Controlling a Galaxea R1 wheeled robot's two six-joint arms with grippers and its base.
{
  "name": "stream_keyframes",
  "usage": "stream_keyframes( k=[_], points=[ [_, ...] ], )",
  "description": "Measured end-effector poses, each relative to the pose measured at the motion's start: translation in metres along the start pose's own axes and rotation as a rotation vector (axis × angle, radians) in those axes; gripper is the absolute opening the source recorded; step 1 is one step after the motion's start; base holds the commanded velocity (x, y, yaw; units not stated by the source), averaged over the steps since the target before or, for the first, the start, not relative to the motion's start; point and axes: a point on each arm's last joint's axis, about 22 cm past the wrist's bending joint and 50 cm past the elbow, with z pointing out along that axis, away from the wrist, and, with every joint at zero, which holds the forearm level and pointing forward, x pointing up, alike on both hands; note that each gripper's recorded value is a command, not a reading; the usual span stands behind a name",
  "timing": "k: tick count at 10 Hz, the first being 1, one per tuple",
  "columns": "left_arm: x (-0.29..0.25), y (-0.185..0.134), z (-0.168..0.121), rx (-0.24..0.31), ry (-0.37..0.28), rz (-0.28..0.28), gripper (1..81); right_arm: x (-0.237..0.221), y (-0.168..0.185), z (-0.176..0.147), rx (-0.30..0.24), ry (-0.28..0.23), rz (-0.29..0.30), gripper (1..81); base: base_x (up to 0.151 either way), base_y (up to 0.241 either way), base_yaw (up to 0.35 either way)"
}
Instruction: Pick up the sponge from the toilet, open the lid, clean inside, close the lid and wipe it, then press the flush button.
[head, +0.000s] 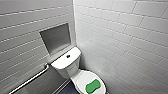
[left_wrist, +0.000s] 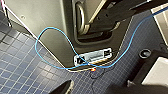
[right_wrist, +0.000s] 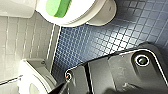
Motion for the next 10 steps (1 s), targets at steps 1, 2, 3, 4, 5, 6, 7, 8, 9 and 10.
stream_keyframes(
  k=[1, 2, 3, 4, 5, 6, 7, 8, 9, 10],
  points=[
    [0.001, -0.002, 0.001, 0.002, -0.008, -0.004, 81.1, 0.019, -0.006, 0.006, 0.007, 0.010, 0.009, 81.1, 0.000, 0.000, 0.000],
    [-0.001, -0.004, 0.003, 0.001, -0.021, -0.010, 81.1, 0.036, -0.010, 0.012, 0.010, 0.012, 0.020, 81.1, 0.000, 0.000, 0.000],
    [-0.002, -0.004, 0.007, 0.001, -0.033, -0.016, 81.1, 0.056, -0.015, 0.019, 0.016, 0.017, 0.029, 81.1, 0.000, 0.000, 0.000],
    [0.001, -0.005, 0.011, 0.003, -0.042, -0.020, 81.1, 0.080, -0.024, 0.027, 0.027, 0.027, 0.031, 81.1, 0.000, 0.000, 0.000],
    [0.005, -0.009, 0.015, 0.013, -0.044, -0.020, 81.1, 0.098, -0.035, 0.035, 0.038, 0.033, 0.023, 81.1, 0.000, 0.000, 0.000],
    [0.014, -0.013, 0.019, 0.025, -0.037, -0.016, 81.1, 0.119, -0.052, 0.042, 0.061, 0.045, 0.018, 81.1, 0.000, 0.000, 0.000],
    [0.023, -0.019, 0.024, 0.040, -0.031, -0.012, 81.1, 0.136, -0.067, 0.049, 0.081, 0.055, 0.008, 81.1, 0.000, 0.000, 0.000],
    [0.031, -0.023, 0.029, 0.050, -0.024, -0.007, 81.1, 0.150, -0.080, 0.060, 0.095, 0.062, 0.010, 81.1, 0.000, 0.000, 0.000],
    [0.043, -0.025, 0.033, 0.055, -0.011, -0.002, 81.1, 0.162, -0.089, 0.071, 0.103, 0.070, 0.013, 81.1, 0.000, 0.000, 0.000],
    [0.055, -0.028, 0.037, 0.055, 0.001, 0.004, 81.1, 0.174, -0.097, 0.082, 0.108, 0.080, 0.014, 81.1, 0.000, 0.000, 0.000]
  ],
)
